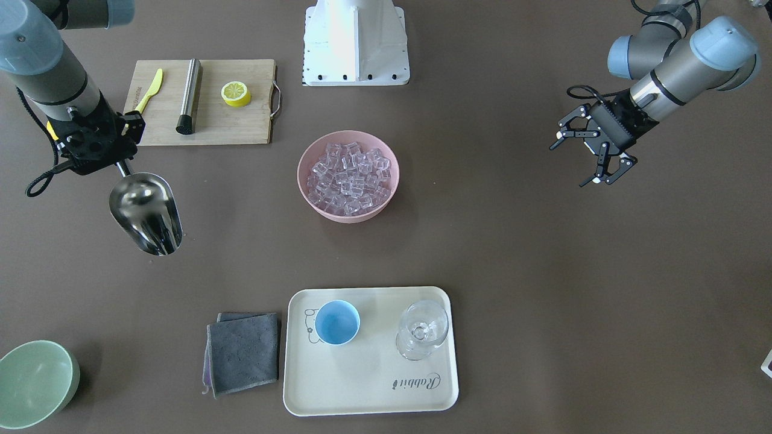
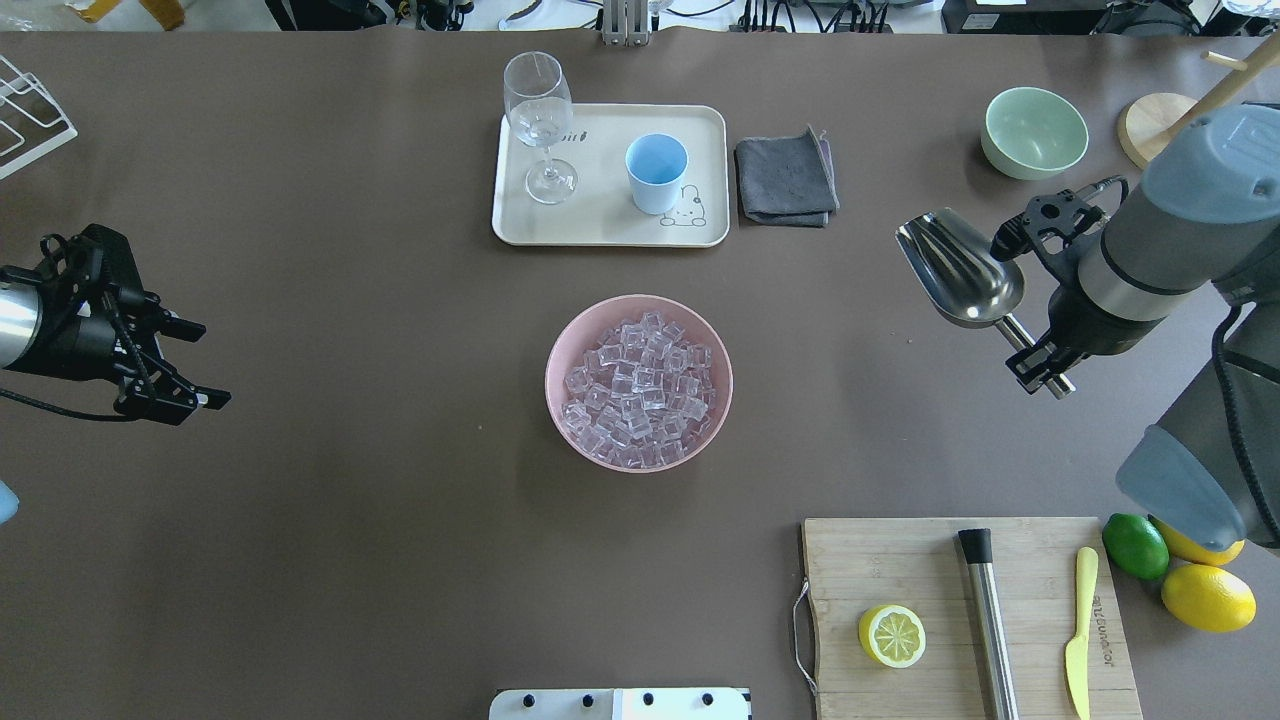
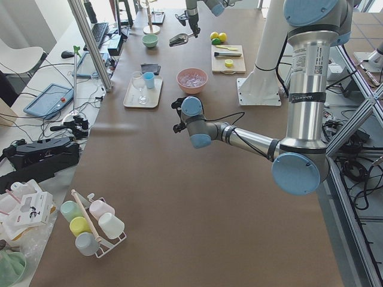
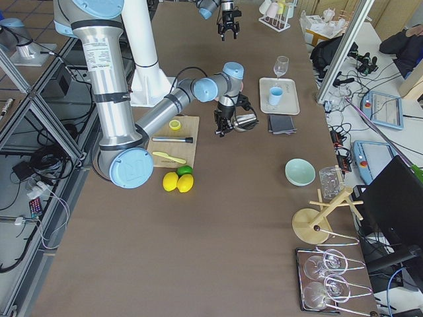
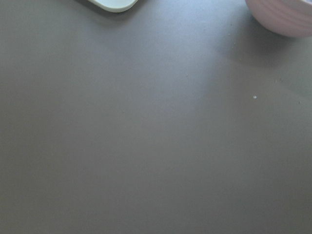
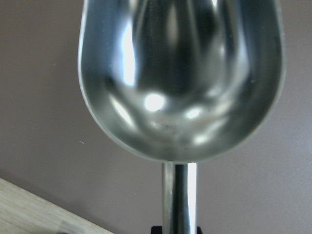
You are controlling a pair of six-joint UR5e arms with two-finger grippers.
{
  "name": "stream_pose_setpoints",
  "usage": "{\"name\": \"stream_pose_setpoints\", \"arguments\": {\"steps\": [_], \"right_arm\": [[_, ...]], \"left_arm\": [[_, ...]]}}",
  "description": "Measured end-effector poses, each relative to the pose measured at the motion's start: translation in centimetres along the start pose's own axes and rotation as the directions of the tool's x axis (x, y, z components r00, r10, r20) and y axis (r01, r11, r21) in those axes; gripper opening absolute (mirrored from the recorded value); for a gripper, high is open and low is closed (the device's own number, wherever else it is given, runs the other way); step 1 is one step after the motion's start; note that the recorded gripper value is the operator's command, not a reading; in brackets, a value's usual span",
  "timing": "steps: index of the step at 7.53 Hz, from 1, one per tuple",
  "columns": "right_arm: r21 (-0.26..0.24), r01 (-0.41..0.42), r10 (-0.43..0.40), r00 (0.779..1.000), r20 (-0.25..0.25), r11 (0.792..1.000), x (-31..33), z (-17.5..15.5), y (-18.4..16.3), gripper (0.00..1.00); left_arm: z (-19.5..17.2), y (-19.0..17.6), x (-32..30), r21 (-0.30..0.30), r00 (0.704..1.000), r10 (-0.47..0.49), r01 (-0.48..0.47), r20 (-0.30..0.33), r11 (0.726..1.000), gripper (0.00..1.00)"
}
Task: Put ice in cup with scoop
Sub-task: 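Lift the scoop with the right gripper toward the pink bowl while the left arm advances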
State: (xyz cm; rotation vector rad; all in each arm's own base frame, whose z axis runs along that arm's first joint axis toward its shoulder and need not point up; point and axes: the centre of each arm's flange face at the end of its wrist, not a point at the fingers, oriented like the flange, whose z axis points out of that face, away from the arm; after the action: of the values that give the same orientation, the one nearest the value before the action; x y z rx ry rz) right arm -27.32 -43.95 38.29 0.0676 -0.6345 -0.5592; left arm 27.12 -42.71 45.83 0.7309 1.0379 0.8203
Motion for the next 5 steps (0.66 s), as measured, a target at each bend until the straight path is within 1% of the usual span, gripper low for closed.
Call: {"name": "stream_pose_setpoints", "arguments": {"steps": [1,2,3,4,5], "right_arm": [[-0.043,0.066,-0.066,0.998,-0.005,0.997,-0.1,-0.2,-0.5,0.0],[-0.089,0.157,-0.158,0.987,-0.001,0.984,-0.5,-0.8,-0.4,0.0],[-0.122,0.222,-0.223,0.975,0.0,0.967,-1.2,-2.3,-0.3,0.0],[-0.157,0.263,-0.269,0.963,-0.016,0.952,-2.6,-4.6,-1.0,0.0],[-0.182,0.319,-0.33,0.944,-0.03,0.93,-4.6,-6.3,-2.0,0.0]], "left_arm": [[0.5,-1.8,1.2,0.02,1.0,0.026,-0.026,0.012,0.999,0.99],[1.0,-3.6,3.3,0.053,0.997,0.065,-0.067,0.044,0.996,0.99],[1.9,-5.0,6.3,0.086,0.991,0.106,-0.112,0.078,0.99,0.99],[2.8,-5.7,8.9,0.108,0.986,0.134,-0.144,0.1,0.984,0.99],[3.7,-5.9,10.6,0.113,0.984,0.149,-0.16,0.097,0.981,0.99]]}}
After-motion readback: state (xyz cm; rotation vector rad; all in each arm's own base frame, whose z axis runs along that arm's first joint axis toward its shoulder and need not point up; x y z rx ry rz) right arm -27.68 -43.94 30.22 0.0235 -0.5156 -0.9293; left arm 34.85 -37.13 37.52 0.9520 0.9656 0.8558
